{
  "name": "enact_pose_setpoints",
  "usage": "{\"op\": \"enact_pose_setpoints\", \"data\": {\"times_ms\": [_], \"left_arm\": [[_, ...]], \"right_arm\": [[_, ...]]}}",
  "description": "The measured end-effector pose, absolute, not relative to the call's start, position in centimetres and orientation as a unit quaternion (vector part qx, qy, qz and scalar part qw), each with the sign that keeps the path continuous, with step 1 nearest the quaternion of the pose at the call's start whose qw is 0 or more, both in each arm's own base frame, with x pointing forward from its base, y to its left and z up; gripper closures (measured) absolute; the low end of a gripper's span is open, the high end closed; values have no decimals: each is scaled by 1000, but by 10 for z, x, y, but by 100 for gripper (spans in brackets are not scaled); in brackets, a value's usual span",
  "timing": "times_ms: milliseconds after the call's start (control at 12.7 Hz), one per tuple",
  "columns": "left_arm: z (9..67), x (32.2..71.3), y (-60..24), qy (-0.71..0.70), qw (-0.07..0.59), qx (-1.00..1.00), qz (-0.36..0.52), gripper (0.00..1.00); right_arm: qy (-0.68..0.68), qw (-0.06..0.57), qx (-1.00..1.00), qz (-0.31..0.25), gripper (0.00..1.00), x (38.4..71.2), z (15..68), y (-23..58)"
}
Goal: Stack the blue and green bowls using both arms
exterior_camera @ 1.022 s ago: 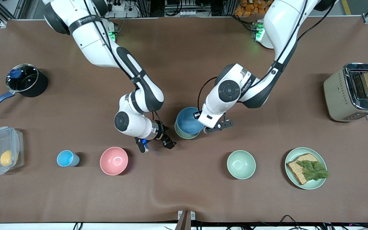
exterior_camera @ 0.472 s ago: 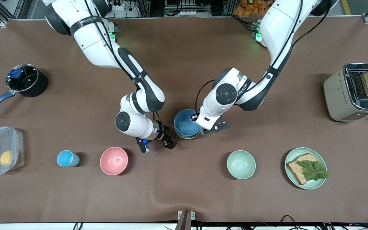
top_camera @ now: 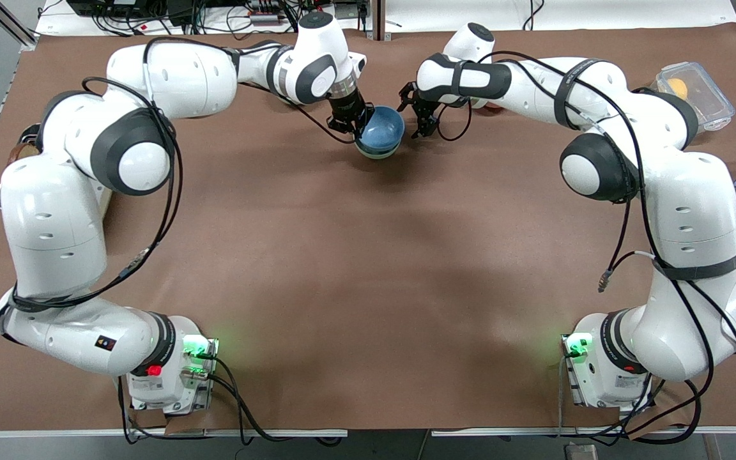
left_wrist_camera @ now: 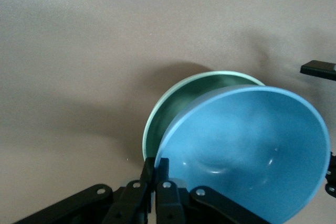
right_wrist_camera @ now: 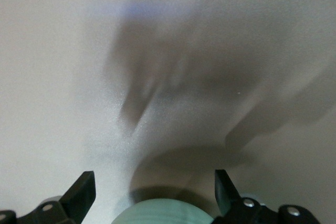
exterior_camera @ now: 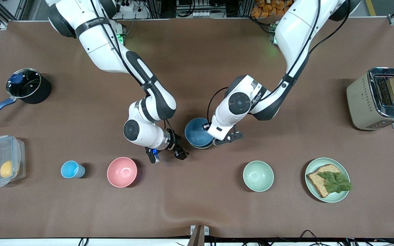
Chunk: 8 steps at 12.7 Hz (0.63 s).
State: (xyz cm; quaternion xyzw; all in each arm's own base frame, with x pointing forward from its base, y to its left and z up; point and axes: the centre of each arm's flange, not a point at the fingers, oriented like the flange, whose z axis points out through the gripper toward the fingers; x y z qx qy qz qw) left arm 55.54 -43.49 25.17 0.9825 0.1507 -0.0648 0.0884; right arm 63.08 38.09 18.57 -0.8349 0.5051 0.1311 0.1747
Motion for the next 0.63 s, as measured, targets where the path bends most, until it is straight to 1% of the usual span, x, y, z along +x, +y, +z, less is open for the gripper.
{"op": "enact_pose_setpoints", "data": {"times_ms": [315,629], "left_arm": [[241,555,-434,152,85,982,-71,96],[237,558,-433,154,85,982,-71,96]], "right_arm": [[550,173,-806,134,0,643,186,361],[547,177,-807,134,0,637,187,373]]}}
